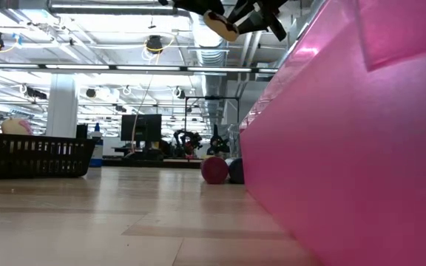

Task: Pick & Place Food Item
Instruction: Put the black donut into the black bin

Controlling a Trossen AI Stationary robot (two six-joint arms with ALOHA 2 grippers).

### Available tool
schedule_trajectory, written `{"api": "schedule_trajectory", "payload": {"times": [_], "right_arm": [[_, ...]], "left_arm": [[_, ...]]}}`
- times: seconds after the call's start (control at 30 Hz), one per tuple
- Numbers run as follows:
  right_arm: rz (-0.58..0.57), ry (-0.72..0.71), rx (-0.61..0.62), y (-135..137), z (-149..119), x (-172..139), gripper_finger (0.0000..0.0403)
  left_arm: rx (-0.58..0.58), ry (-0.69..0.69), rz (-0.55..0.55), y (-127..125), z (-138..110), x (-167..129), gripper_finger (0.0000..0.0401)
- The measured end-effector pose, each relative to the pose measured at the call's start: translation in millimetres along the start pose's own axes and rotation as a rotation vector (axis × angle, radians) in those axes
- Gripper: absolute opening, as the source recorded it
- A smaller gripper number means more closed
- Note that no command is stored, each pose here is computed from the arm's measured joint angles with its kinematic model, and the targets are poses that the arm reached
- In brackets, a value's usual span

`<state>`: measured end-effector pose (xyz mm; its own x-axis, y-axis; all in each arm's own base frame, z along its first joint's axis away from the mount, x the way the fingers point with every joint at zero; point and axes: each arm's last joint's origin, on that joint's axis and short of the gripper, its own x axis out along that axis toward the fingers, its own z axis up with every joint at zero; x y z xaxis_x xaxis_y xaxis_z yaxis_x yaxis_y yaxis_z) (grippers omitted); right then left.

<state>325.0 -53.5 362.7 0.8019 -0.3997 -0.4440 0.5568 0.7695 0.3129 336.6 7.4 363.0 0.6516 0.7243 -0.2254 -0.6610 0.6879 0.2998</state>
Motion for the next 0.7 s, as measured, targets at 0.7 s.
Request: {"api": "schedule_trajectory", "payload": {"times": [0.7], "right_arm": [[0.001, 0.001, -0.019, 0.0, -0.1, 0.0, 0.0107]], "left_arm": [[0.012, 0.030, 0.009, 0.4, -3.9, -0.2, 0.0191]]}}
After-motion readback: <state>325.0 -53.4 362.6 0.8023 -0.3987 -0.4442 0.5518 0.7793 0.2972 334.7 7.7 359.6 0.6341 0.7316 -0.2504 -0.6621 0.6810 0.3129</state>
